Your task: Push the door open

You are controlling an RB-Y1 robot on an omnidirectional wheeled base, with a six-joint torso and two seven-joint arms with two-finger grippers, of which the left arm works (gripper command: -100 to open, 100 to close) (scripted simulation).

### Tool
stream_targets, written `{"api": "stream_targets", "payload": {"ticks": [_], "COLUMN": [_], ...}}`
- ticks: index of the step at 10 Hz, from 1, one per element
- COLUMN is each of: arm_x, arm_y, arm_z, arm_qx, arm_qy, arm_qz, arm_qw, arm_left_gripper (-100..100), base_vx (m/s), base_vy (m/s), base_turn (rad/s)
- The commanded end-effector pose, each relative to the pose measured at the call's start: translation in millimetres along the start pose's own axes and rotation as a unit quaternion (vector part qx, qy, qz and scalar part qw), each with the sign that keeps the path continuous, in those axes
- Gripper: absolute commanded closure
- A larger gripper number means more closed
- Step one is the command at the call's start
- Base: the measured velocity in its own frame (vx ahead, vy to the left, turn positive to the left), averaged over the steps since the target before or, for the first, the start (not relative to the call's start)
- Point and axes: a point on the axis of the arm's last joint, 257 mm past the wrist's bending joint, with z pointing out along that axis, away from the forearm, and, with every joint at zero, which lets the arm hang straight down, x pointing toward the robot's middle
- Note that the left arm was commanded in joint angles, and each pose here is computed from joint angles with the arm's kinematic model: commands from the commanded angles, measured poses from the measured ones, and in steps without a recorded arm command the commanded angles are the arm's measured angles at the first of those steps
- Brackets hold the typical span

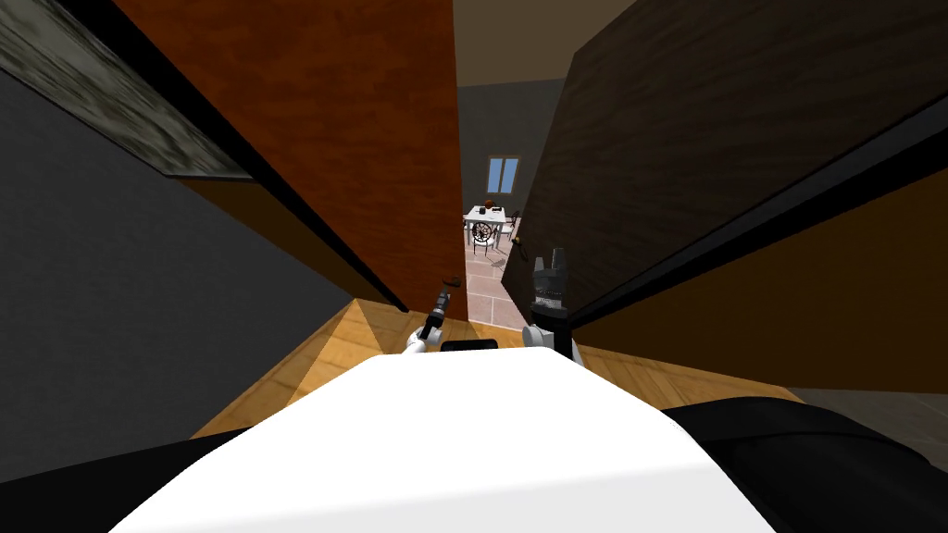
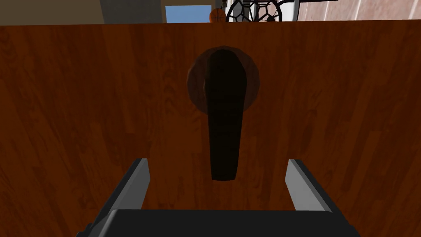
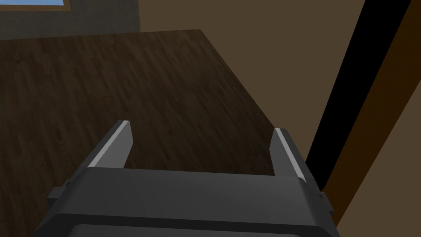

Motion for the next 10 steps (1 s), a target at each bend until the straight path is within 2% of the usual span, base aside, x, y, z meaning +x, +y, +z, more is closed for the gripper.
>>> {"api": "stream_targets", "payload": {"ticks": [1,4,5,10], "arm_x": [-1.1,0.6,0.6,0.6], "arm_y": [0.4,0.6,0.6,0.6], "arm_z": [-0.6,-0.8,-0.8,-0.8], "arm_qx": [0.0,0.001,0.001,0.001], "arm_qy": [-0.002,-0.004,-0.004,-0.004], "arm_qz": [-0.001,-0.003,-0.003,-0.003], "arm_qw": [1.0,1.0,1.0,1.0], "arm_left_gripper": [-100,-100,100,100], "base_vx": [0.22,0.174,-0.013,-0.009], "base_vy": [-0.03,-0.019,0.003,0.002], "base_turn": [-0.029,-0.022,0.005,-0.005]}}
